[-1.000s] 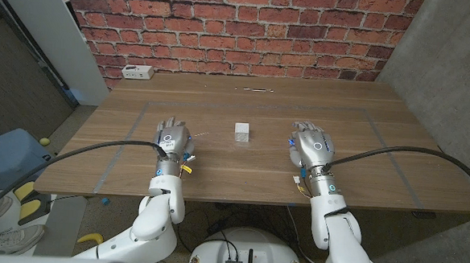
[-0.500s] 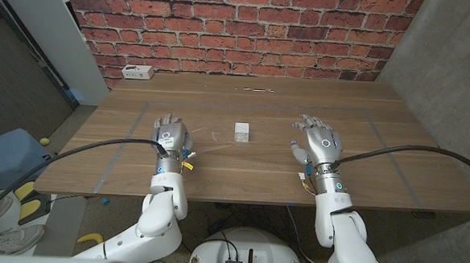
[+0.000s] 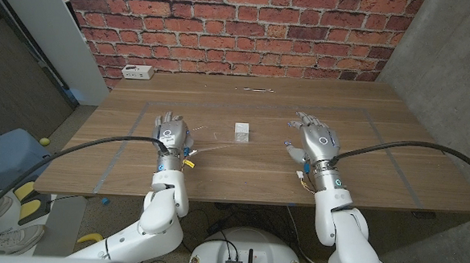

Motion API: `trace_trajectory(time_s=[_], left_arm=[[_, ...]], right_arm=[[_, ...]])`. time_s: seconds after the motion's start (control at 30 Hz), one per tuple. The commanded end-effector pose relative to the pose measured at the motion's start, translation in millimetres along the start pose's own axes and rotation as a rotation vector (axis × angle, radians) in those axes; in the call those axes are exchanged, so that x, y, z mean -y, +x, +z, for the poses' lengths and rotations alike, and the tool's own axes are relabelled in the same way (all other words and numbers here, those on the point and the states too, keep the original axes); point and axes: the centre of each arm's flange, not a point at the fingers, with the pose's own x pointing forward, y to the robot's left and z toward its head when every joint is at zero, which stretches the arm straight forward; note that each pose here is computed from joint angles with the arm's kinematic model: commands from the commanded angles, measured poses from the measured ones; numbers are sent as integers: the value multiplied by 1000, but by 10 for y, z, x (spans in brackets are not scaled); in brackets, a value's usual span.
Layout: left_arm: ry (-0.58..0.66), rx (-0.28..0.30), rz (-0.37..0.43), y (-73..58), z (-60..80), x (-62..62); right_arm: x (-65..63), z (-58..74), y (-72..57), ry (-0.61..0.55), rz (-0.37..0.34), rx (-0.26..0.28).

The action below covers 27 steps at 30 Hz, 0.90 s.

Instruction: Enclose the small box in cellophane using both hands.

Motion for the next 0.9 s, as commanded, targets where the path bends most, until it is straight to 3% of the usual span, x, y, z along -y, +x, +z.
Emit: trace_trajectory(time_s=[0.03, 0.2, 0.53, 0.9], left_arm=[[3, -11, -14, 36, -5, 20], [3, -12, -12, 53, -13, 27], [-4, -8, 9, 72, -14, -16], [19, 13, 24, 176, 0, -104]], right_arm=[[120, 205, 59, 13, 7, 93], [171, 256, 100, 53, -21, 113], [134, 242, 204, 80, -102, 98], [-3, 201, 484, 89, -155, 104]])
